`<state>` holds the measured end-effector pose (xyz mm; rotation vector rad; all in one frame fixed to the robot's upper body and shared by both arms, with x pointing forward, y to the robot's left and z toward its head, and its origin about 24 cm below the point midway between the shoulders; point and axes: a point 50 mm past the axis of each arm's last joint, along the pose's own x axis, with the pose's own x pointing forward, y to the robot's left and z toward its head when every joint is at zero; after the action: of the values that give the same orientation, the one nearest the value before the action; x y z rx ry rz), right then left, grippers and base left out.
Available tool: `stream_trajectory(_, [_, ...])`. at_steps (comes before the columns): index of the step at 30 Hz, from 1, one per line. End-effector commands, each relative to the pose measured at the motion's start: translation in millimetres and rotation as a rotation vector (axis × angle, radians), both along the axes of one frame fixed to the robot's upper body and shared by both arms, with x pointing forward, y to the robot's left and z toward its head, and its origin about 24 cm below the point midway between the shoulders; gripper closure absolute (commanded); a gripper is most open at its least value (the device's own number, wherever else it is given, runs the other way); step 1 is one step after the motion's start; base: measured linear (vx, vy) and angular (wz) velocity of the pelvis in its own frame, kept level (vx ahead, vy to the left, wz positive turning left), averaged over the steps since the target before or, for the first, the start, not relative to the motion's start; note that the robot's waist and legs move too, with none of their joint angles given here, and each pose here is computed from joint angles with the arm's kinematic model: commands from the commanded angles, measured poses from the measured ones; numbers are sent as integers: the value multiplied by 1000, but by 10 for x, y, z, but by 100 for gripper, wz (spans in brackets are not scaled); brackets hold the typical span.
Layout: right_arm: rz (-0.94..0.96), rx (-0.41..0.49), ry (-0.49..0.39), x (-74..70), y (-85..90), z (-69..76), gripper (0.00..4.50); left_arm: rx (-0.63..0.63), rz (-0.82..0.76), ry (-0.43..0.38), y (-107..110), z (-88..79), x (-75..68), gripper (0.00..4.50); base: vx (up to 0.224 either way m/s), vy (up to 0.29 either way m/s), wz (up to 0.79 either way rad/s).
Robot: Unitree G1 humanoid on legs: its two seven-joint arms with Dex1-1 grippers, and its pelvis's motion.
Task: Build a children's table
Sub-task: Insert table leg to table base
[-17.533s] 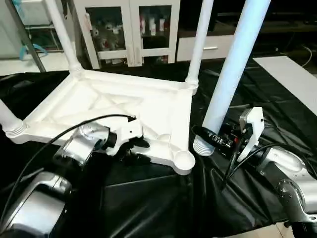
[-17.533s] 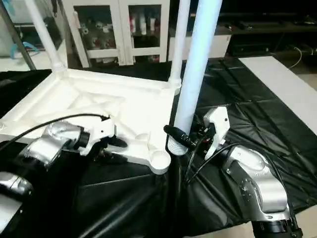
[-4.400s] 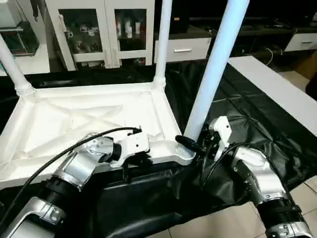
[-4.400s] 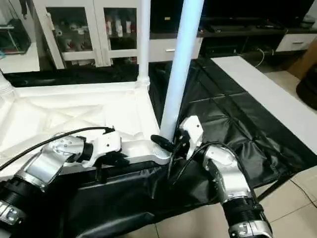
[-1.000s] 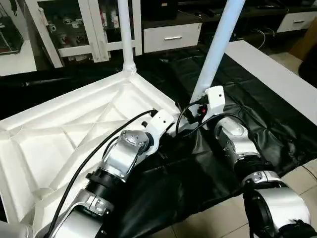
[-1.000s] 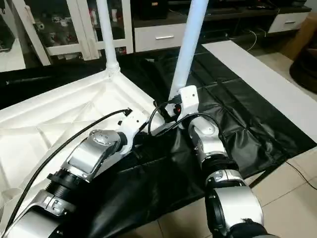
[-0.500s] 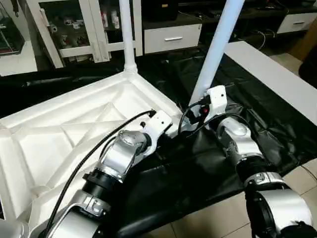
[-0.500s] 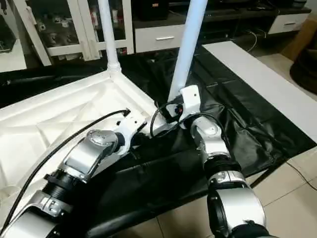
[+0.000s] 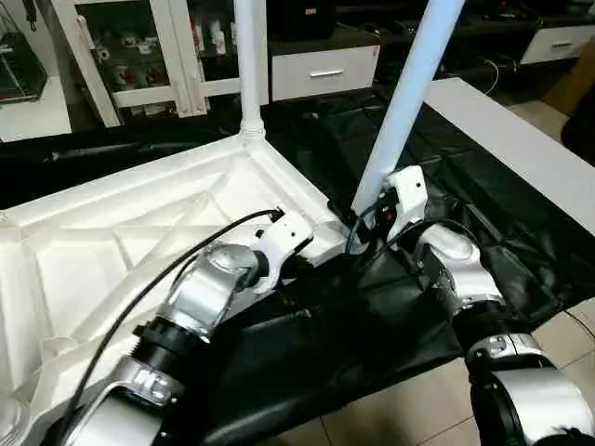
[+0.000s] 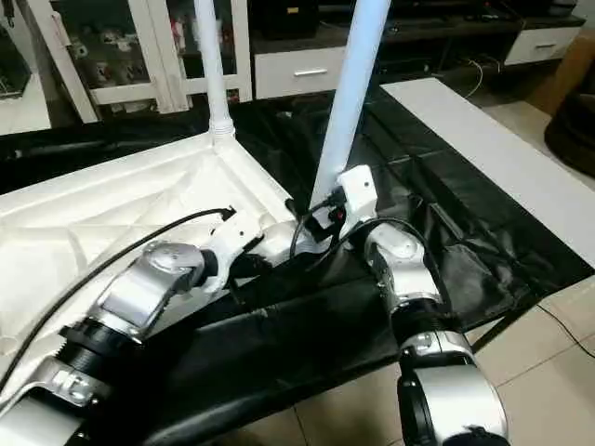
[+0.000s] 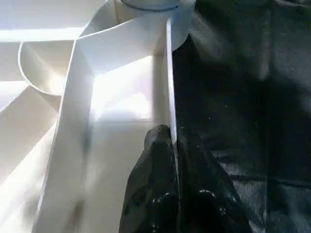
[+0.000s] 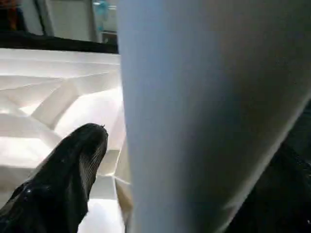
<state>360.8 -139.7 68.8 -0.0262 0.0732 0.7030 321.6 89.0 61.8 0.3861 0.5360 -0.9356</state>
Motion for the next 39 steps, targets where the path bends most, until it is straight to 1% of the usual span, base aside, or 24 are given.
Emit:
stream_trajectory(1, [38, 0, -5, -16, -15, 38, 7, 9, -44, 3, 10, -7, -31, 450, 0, 0, 0])
stream_trajectory(4, [74, 1, 5, -42, -11, 27, 7, 15, -61, 9, 38, 1, -35, 450, 0, 0, 0])
stream_trajectory(5, [86, -1, 11, -53, -36, 29, 7, 27, -95, 19, 79, 7, -47, 450, 0, 0, 0])
stream_trajectory(12, [105, 4, 17, -63, -82, 58, 7, 34, -153, 37, 122, 9, -86, 450, 0, 0, 0])
stream_trajectory(14, [143, -11, 20, -88, -101, 67, 7, 38, -179, 50, 137, 4, -115, 450, 0, 0, 0])
stream_trajectory(20, [199, -12, 22, -123, -114, 109, 7, 42, -194, 56, 165, 5, -123, 450, 0, 0, 0])
stream_trajectory(27, [248, -8, 34, -163, -105, 111, 7, 42, -198, 60, 173, 6, -133, 450, 0, 0, 0])
stream_trajectory(39, [309, -24, 57, -235, -160, 118, 7, 47, -217, 67, 199, 11, -142, 450, 0, 0, 0])
